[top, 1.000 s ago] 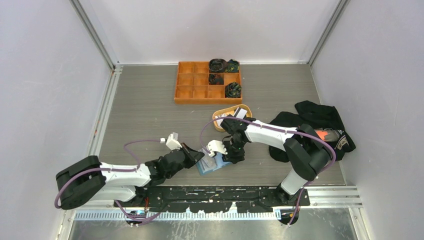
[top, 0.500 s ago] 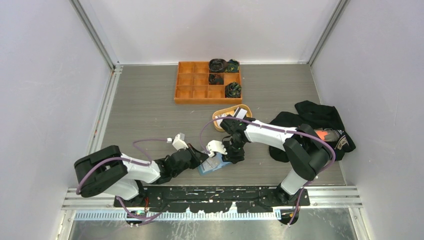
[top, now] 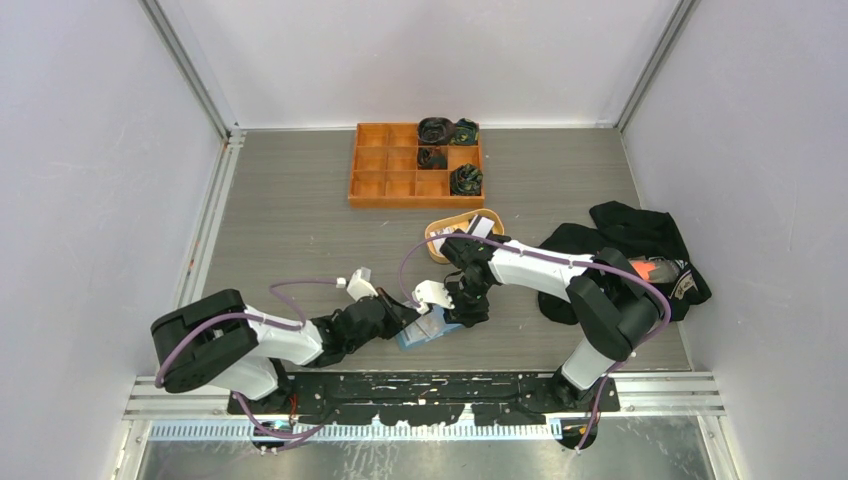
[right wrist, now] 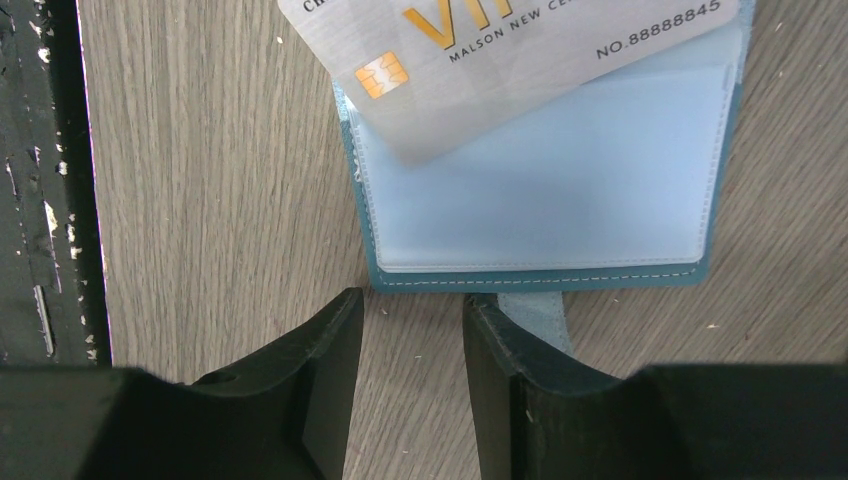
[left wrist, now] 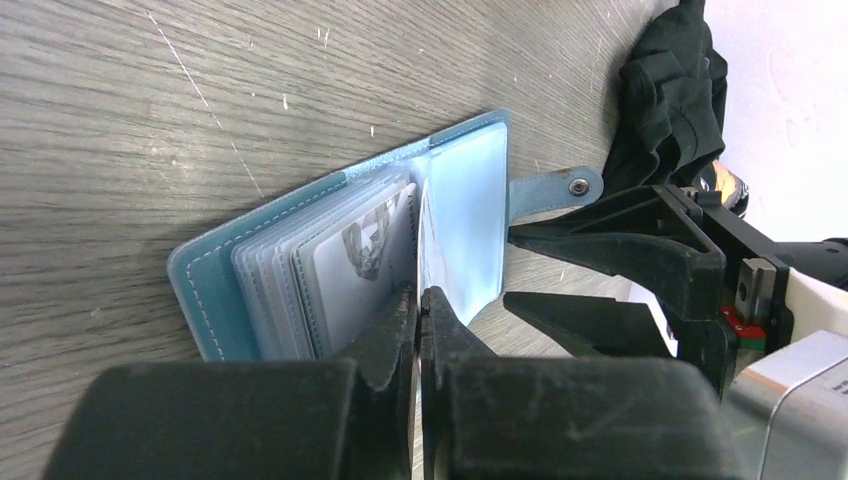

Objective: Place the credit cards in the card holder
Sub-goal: Insert the credit card into the card holder.

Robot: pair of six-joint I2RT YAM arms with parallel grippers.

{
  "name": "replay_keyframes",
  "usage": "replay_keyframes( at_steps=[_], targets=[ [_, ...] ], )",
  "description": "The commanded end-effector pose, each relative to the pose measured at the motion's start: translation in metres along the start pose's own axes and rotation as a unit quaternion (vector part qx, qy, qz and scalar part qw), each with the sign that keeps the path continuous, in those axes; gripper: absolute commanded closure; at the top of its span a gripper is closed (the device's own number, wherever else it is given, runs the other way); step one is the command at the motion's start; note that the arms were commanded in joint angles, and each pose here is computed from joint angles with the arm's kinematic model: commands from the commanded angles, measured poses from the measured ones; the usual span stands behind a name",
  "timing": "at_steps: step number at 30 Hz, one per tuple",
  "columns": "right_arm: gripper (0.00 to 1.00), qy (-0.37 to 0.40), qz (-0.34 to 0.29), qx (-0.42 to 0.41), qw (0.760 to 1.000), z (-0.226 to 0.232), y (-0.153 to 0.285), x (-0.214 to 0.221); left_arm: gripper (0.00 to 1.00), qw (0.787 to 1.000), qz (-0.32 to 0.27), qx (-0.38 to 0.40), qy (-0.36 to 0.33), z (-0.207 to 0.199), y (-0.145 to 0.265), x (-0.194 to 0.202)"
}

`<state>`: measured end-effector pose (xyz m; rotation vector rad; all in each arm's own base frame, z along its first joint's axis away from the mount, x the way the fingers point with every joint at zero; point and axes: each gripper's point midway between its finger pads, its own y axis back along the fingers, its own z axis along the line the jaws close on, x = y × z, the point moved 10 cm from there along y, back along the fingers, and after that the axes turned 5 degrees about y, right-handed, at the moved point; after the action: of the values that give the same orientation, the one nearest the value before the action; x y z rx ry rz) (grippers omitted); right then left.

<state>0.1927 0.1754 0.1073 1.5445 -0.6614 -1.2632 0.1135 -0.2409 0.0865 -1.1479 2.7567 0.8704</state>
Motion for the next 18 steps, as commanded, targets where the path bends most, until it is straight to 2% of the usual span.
replay_keyframes(
  at_steps=[1, 9, 18],
  targets=[
    [0.53, 0.006, -0.007, -0.005, 1.0, -0.002, 0.0, -0.006, 1.0, 0.999, 0.013, -0.037, 0.011, -0.002, 0.002, 0.002],
    [0.53, 0.007, -0.007, -0.006, 1.0, -0.001, -0.001, -0.006, 1.0, 0.997, 0.02, -0.063, 0.026, -0.002, 0.002, 0.003],
    [0.53, 0.01, -0.008, -0.007, 1.0, -0.001, -0.001, -0.007, 1.0, 0.997, 0.041, -0.053, 0.03, -0.002, -0.009, -0.002]
  ],
)
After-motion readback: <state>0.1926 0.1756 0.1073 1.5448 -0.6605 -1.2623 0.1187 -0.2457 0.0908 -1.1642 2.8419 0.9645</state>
